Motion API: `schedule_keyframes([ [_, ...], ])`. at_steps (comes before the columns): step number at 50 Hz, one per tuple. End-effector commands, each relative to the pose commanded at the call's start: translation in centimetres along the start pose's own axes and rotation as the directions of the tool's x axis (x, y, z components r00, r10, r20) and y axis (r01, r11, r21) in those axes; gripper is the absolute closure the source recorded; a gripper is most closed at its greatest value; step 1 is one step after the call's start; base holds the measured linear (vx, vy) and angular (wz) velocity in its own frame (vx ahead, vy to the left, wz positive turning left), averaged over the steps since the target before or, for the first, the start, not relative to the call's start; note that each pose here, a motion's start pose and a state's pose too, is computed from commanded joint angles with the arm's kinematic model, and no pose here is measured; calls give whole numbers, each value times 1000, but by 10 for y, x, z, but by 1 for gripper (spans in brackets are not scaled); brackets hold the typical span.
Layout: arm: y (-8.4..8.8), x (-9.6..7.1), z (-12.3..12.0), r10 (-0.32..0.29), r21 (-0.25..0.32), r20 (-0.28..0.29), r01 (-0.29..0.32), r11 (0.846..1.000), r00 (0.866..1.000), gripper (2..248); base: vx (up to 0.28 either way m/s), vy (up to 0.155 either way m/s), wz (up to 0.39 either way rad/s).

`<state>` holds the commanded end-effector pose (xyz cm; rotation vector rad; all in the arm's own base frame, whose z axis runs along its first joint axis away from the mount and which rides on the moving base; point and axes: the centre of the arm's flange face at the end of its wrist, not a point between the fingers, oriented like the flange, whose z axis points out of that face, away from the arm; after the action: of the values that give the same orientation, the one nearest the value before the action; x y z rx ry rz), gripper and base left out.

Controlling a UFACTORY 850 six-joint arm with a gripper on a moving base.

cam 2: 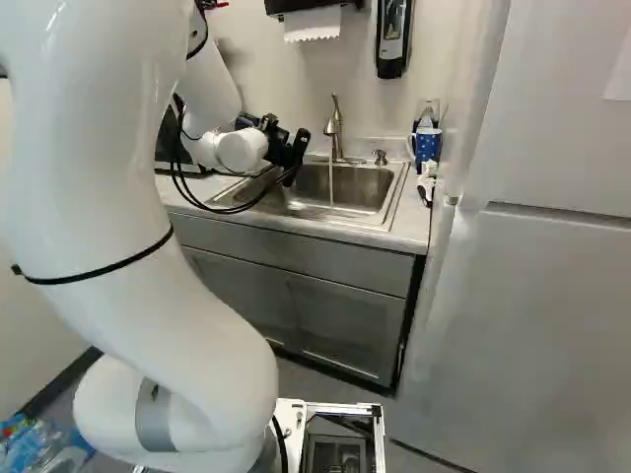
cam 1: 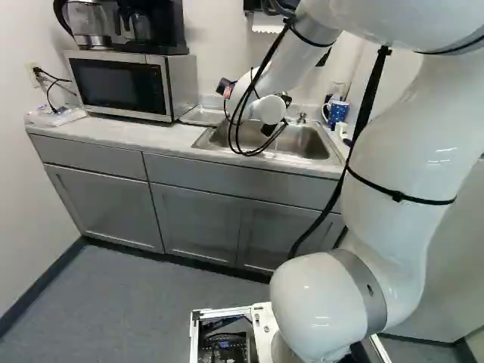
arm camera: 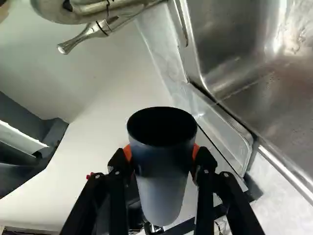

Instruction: Rinse the cup and place it in the tray

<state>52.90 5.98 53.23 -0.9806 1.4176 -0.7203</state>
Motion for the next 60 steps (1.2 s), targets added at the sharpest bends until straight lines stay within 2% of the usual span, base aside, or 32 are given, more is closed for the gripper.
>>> schedule_keyframes([
  [13,0,0,0,-11,0,0,11,1000,1000,124,0,0,0],
  [22,0,0,0,-87,0,0,87,996,996,124,0,0,0],
  [31,0,0,0,-179,0,0,179,984,984,124,0,0,0],
  [45,0,0,0,-321,0,0,321,947,947,124,0,0,0],
  [52,0,0,0,-390,0,0,390,921,921,124,0,0,0],
  [60,0,0,0,-465,0,0,465,885,885,124,0,0,0],
])
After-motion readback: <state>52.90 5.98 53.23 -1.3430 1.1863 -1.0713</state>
